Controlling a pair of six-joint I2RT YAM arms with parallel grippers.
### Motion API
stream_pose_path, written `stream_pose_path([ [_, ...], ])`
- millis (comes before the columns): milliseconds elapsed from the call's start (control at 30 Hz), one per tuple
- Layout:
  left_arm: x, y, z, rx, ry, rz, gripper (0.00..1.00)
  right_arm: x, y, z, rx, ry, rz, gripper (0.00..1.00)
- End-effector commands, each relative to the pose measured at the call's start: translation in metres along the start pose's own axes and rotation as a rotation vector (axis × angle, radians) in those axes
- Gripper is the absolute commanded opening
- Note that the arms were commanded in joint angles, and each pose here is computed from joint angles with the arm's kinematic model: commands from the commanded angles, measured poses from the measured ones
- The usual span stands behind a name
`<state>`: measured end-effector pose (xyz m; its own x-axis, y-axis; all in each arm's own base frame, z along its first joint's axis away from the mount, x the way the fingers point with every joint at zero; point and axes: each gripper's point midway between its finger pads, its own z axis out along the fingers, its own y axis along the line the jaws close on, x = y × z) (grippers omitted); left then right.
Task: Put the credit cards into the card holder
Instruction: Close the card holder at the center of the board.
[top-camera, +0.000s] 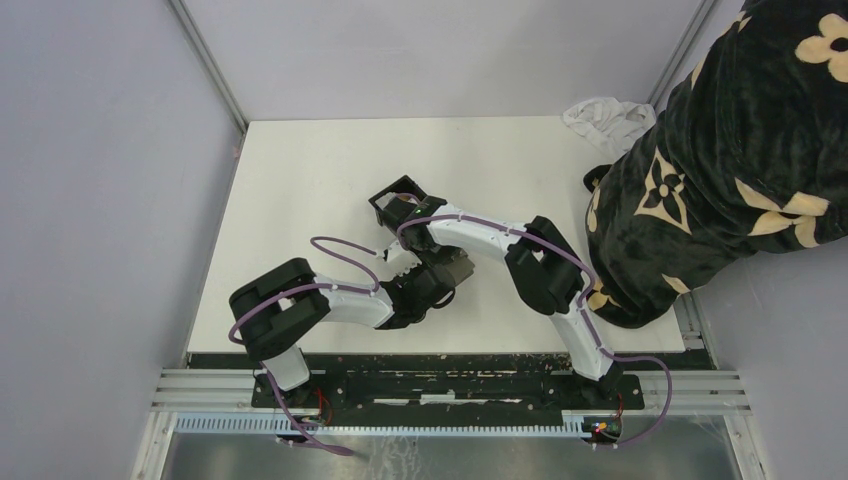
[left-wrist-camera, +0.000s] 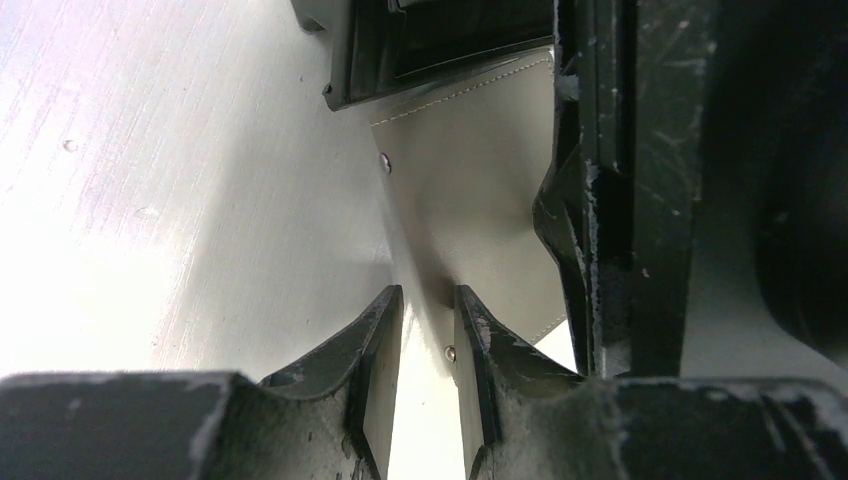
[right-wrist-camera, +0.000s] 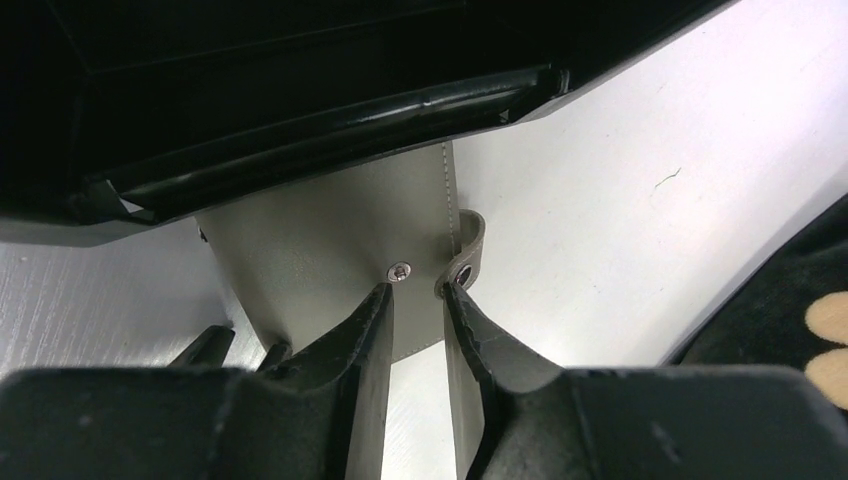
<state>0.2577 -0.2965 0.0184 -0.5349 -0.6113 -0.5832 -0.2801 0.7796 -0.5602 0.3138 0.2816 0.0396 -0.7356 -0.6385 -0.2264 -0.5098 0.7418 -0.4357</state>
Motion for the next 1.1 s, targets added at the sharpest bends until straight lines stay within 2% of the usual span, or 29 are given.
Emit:
stream_pose_path([
  [0, 0.026, 0.063, 0.0, -0.16, 0.107, 0.192, 0.34, -0.016, -0.016, -0.026, 0.024, -0.09, 0.032, 0.32],
  [433, 0.024, 0.063, -0.001, -0.162, 0.101, 0.201, 0.34, -0.025, -0.027, -0.03, 0.072, -0.126, 0.037, 0.33],
  [1067, 0.024, 0.065, 0.0, -0.169, 0.103, 0.21, 0.34, -0.017, -0.015, -0.017, 0.043, -0.085, 0.018, 0.33],
])
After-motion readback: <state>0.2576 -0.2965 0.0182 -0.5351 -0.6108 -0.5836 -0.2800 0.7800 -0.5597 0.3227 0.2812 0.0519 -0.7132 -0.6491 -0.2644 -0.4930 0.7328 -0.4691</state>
